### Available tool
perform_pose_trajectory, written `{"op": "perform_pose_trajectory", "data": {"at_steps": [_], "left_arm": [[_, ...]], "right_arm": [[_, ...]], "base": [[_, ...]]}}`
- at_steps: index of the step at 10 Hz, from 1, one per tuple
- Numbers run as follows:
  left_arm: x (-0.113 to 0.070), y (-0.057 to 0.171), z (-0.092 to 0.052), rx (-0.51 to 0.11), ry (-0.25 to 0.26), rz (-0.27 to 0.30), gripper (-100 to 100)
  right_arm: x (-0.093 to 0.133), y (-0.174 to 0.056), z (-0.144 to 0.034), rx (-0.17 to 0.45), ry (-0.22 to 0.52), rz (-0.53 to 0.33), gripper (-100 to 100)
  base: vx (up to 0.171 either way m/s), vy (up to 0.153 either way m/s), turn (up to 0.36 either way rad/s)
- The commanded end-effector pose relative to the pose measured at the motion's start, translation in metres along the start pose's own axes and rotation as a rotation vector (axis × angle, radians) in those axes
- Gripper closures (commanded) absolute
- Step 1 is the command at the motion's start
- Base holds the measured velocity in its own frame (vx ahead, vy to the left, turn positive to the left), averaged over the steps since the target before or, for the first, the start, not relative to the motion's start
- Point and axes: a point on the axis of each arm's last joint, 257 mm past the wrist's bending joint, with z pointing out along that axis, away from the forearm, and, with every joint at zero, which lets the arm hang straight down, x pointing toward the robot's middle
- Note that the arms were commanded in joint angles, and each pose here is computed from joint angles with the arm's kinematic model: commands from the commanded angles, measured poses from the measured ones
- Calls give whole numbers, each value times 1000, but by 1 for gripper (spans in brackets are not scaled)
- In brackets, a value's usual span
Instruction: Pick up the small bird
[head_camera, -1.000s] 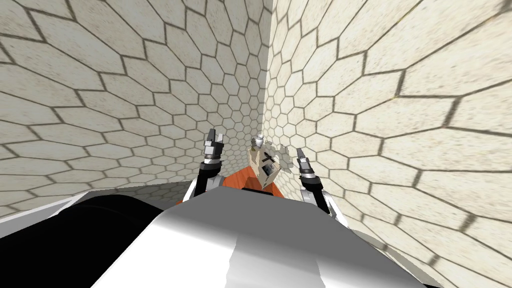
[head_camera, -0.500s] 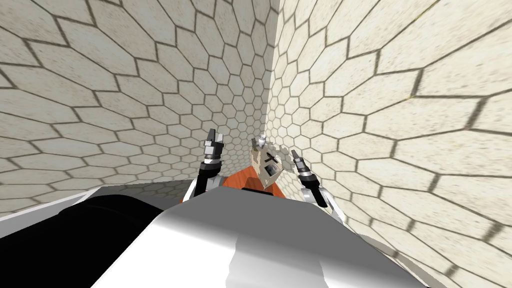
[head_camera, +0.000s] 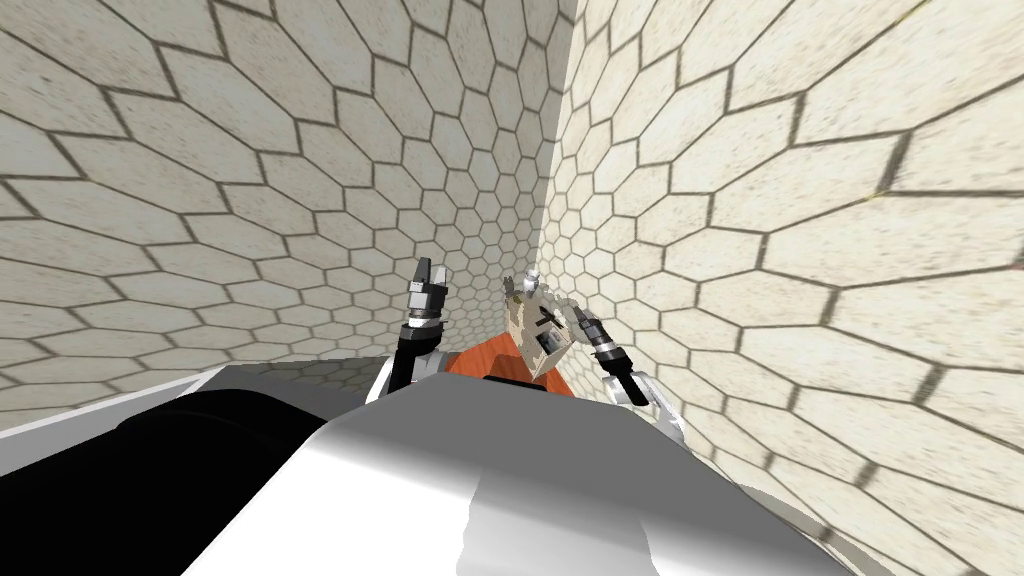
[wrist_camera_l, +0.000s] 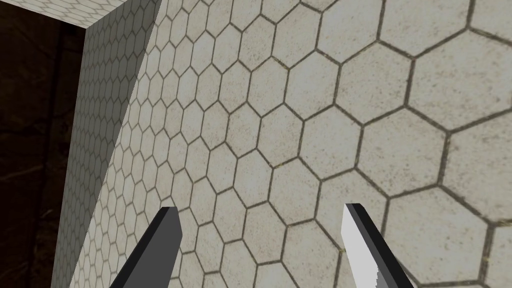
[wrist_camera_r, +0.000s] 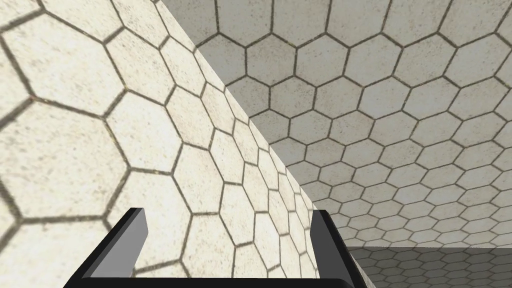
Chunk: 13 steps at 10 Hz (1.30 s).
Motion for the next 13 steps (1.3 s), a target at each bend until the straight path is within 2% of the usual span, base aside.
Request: {"op": "perform_pose_trajectory", "data": {"at_steps": [1, 2, 4, 5, 6, 7, 9, 10, 11, 12, 13], "left_arm": [[0, 0, 0, 0, 0, 0, 0], [0, 0, 0, 0, 0, 0, 0], [0, 0, 0, 0, 0, 0, 0], [0, 0, 0, 0, 0, 0, 0], [0, 0, 0, 0, 0, 0, 0], [0, 0, 0, 0, 0, 0, 0], [0, 0, 0, 0, 0, 0, 0], [0, 0, 0, 0, 0, 0, 0], [0, 0, 0, 0, 0, 0, 0], [0, 0, 0, 0, 0, 0, 0], [0, 0, 0, 0, 0, 0, 0]], "right_arm": [[12, -17, -5, 31, 36, -23, -100], [20, -25, -2, 33, 76, -73, -100], [30, -41, -10, 69, 96, -68, -100], [38, -49, -8, 72, 138, -119, -100], [44, -60, -14, 96, 151, -116, -100], [52, -68, -13, 99, 194, -167, -100], [60, -84, -23, 136, 215, -163, -100], [70, -99, -27, 152, 266, -212, -100], [74, -107, -32, 170, 277, -210, -100], [84, -121, -37, 185, 328, -260, -100], [87, -129, -44, 206, 341, -259, -100]], "base": [[4, 55, 42], [10, 63, 76], [8, 33, 21], [7, 42, 79], [16, 44, 44], [23, 64, 85], [17, 41, 14], [13, 48, 80], [15, 49, 58], [39, 62, 83], [22, 49, 7]]}}
